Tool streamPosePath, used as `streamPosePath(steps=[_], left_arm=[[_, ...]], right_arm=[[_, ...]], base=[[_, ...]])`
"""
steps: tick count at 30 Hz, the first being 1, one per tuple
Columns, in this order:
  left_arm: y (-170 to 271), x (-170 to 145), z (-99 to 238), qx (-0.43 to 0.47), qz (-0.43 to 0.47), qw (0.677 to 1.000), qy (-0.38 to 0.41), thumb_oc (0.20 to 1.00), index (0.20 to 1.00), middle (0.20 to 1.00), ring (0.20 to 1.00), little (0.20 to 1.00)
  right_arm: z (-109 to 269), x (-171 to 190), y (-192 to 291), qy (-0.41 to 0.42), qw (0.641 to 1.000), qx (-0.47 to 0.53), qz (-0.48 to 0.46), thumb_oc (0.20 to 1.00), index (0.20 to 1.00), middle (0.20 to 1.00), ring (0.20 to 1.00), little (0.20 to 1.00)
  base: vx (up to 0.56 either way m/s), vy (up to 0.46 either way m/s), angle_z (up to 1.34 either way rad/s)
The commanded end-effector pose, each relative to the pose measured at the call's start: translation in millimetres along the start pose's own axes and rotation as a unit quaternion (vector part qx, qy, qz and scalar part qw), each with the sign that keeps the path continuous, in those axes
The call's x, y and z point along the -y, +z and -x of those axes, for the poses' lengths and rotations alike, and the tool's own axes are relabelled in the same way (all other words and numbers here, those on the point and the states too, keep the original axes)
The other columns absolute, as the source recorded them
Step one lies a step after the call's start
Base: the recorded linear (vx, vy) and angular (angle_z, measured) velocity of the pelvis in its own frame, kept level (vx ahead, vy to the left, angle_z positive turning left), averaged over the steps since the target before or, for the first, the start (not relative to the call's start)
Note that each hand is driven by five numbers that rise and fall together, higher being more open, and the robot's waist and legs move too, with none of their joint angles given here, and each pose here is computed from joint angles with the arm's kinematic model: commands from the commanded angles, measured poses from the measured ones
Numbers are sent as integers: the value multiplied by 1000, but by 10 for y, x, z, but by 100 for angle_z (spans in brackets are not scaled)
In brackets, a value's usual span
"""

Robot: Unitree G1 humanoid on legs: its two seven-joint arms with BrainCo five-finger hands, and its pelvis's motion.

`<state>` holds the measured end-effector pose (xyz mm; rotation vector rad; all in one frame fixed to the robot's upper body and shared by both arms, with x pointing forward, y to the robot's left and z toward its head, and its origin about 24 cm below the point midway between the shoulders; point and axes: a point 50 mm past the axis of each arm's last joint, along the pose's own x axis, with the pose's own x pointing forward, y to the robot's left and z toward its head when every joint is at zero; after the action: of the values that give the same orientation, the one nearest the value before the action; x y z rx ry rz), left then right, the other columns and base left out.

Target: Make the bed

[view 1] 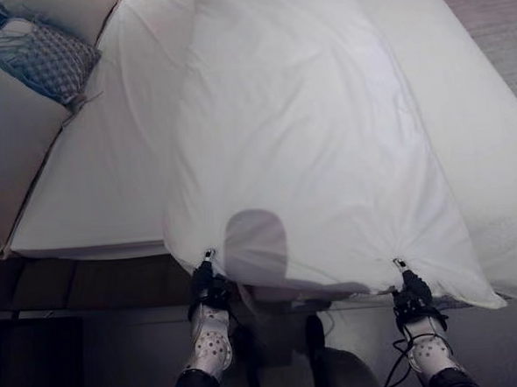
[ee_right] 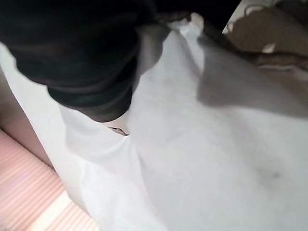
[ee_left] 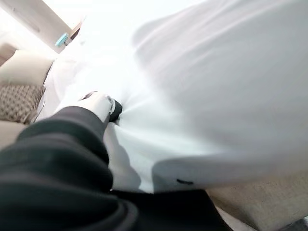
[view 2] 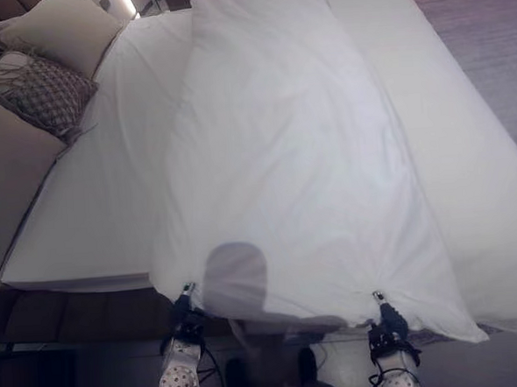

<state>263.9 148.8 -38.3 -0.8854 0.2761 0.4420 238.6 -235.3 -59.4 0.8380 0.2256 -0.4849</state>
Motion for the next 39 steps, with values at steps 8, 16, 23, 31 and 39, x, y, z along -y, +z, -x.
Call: streamPosePath(steps=[8,16,23,31,39], left_arm=[[141,-545,-109,36,-171,971,162,200,200,200,200,200],[150,-929,-92,2,-241,920,308,200,200,200,200,200],[-19,-1350,141,-111,-303,855,406,200,200,200,200,200],[-175,-1523,320,-174,-321,829,424,200,200,200,200,200],[-214,-1603,405,-194,-317,815,446,1000,1000,1000,1000,1000]], right_arm=[[-127,-76,-86,16,980,-46,190,200,200,200,200,200],[-34,63,-457,7,935,-143,326,200,200,200,200,200],[141,477,-589,-55,879,-232,412,200,200,200,200,200],[332,775,-643,-91,854,-285,426,200,200,200,200,200],[391,821,-687,-81,847,-306,427,1000,1000,1000,1000,1000]], base=[[-16,241,-21],[14,60,-7],[8,31,-2],[2,4,0],[6,0,1]])
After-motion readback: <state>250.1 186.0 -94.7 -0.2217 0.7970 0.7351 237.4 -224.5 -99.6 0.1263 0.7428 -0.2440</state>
